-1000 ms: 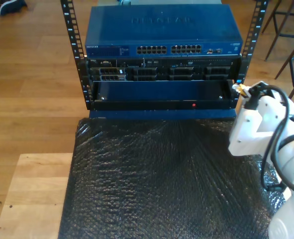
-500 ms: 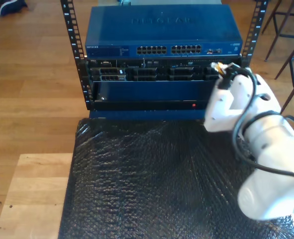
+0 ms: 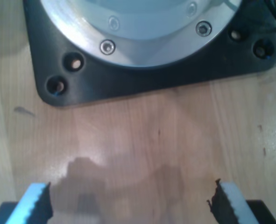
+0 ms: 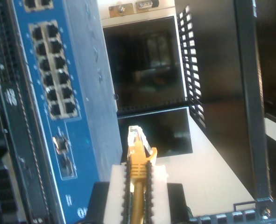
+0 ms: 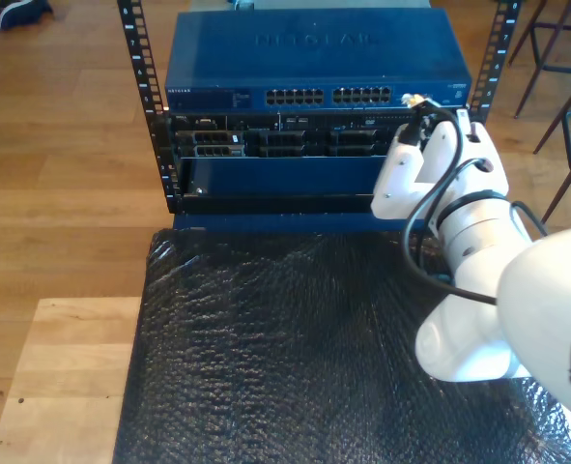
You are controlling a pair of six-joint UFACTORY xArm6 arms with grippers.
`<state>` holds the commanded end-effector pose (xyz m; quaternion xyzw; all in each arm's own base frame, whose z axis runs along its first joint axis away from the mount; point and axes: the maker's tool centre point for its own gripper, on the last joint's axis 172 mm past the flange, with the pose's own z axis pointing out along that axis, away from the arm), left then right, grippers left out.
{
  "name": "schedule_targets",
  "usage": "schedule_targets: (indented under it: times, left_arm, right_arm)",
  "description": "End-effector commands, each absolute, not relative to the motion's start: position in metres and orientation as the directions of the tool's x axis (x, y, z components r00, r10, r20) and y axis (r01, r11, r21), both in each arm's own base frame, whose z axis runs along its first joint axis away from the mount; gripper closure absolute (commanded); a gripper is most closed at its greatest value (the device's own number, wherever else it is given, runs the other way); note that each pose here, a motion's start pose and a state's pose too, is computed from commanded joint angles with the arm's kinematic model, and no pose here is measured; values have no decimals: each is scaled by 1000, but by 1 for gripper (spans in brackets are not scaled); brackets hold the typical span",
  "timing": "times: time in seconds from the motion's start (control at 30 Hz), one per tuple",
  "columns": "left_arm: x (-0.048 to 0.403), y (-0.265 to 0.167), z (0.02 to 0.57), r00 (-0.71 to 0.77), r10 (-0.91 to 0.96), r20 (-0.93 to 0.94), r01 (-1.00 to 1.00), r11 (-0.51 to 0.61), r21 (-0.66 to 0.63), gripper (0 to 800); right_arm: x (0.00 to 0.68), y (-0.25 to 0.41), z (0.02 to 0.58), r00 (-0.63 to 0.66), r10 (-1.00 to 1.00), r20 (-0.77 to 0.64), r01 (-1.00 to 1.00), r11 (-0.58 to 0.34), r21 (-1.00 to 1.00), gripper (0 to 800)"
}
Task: Grab the cable and plug it in
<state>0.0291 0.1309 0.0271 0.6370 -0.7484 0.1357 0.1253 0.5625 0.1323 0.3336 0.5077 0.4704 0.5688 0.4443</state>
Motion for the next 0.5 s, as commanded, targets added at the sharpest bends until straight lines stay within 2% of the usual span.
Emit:
schedule_targets:
  times: [0.5]
  left_arm:
    - [29,131,27,-159,-920,359,-987,153,-44,1]
  right_arm:
    - [589,149,322,17,996,90,-100,-87,991,800]
